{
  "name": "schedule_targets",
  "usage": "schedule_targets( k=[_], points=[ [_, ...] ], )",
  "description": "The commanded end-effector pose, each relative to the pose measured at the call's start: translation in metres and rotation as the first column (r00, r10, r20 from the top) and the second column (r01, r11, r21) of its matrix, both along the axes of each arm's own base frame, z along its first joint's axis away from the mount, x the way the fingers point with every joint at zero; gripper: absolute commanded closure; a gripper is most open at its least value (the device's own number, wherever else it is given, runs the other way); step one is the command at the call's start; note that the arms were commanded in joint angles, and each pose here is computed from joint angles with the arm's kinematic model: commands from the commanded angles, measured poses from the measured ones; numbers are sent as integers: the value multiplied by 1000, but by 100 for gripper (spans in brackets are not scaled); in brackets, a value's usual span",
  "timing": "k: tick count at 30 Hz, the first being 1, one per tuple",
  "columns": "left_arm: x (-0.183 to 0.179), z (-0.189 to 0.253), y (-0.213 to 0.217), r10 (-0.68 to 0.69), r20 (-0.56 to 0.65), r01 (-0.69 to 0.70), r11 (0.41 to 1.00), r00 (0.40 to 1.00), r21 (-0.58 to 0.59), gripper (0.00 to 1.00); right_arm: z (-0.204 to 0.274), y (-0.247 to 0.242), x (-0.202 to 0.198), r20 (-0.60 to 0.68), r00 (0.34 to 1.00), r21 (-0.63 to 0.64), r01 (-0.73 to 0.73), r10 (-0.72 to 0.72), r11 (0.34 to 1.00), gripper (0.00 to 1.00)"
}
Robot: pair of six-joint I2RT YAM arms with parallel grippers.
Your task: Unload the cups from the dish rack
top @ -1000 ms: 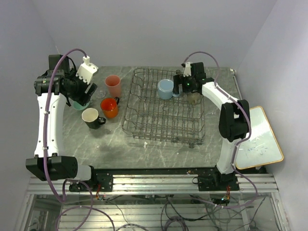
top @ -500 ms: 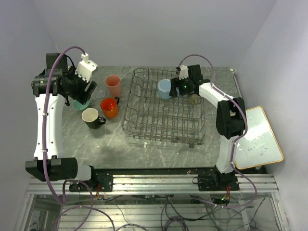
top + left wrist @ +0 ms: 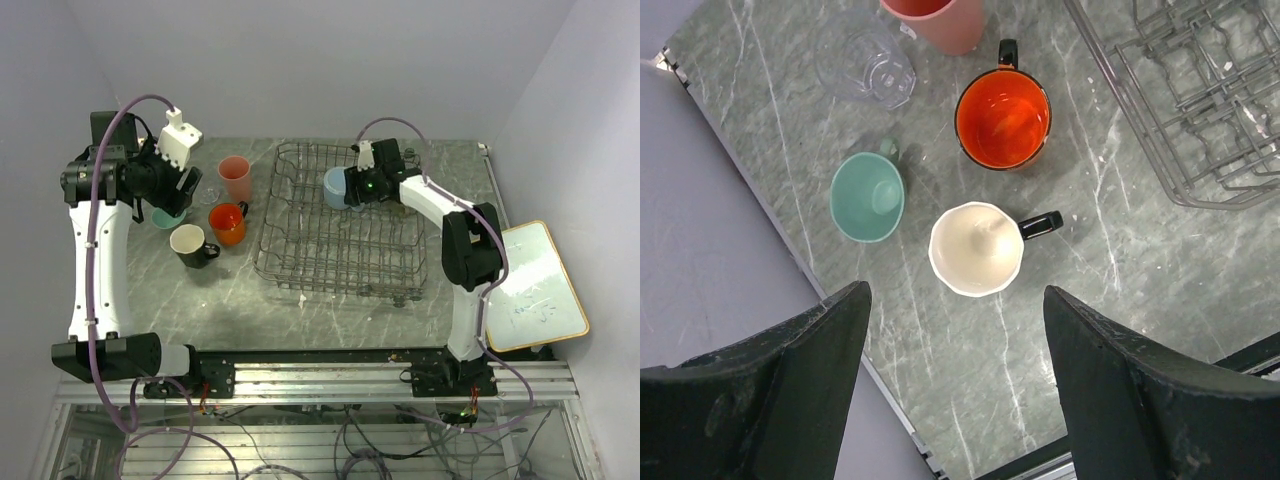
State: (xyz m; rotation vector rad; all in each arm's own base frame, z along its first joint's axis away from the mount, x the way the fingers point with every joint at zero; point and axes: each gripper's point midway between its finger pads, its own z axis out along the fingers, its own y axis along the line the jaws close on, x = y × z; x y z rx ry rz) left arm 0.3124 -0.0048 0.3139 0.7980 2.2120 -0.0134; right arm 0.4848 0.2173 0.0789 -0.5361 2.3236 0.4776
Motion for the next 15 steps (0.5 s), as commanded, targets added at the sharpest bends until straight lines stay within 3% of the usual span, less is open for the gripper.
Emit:
schedule_targets(
  k=[1, 10, 12, 15],
  points=[
    [-5, 13, -11, -29, 38, 30, 999, 999, -41, 20, -7, -8, 6, 31, 997, -98, 78, -76, 992, 49],
    [-7, 12, -15, -45, 40, 47, 998, 998, -51, 19, -24, -1, 5, 89, 992, -253, 113, -93, 961, 57],
    [-7, 10, -15, -48, 37, 50, 997, 998, -53, 19, -26, 1, 4, 96, 990, -248, 123, -102, 961, 64],
    [-8, 8, -16, -58, 30, 60, 997, 998, -54, 20, -22, 5, 5, 107, 988, -219, 135, -114, 966, 83]
  ],
)
